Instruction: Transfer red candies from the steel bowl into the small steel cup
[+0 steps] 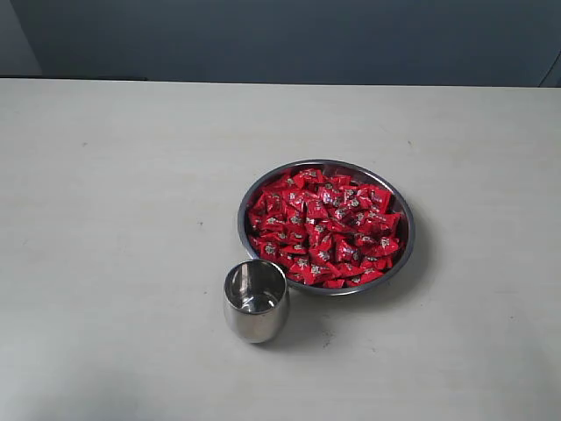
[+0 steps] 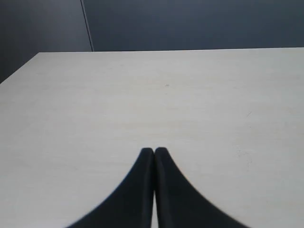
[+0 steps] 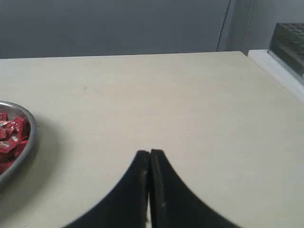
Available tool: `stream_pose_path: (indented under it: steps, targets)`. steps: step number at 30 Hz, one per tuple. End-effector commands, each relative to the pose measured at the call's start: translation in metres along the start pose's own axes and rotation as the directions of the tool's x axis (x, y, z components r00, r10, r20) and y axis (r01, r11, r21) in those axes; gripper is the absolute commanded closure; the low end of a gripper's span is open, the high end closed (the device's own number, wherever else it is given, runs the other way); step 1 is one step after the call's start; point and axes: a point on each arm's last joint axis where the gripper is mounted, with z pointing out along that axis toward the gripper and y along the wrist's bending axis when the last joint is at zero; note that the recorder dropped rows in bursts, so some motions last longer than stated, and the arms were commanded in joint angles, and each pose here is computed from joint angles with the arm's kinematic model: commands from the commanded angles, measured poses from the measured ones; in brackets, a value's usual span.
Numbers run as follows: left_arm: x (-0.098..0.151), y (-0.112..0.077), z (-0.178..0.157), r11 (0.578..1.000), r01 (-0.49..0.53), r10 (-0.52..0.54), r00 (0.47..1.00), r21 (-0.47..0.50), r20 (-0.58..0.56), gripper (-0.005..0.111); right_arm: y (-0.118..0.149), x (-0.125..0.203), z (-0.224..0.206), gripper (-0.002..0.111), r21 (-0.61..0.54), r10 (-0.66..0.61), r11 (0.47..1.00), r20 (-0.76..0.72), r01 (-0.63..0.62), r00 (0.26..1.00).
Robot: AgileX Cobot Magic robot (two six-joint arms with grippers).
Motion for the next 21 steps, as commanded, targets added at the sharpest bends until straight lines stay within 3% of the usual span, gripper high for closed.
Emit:
stream_pose_path:
  steps: [1,7,21]
  targets:
    - [0.0004,-0.0004,0.0001,1.000,0.006,-0.006,1.000,0.006,0.011,0.106,-0.0002,0.0011,0.0001,0.108,0.004,0.002,1.000,0.003,-0.002,1.000]
    - [0.0004,-0.0004,0.0001,1.000,0.006,-0.006,1.000,0.006,0.011,0.106,-0.0023,0.0009,0.0001,0.108,0.028,-0.068,0.997,0.005,0.068,0.998]
    - [0.0004,-0.0004,0.0001,1.000,0.006,-0.006,1.000,0.006,0.011,0.106,-0.0022,-0.0006,0.0000,0.108,0.028,-0.068,0.997,0.020,0.068,0.997]
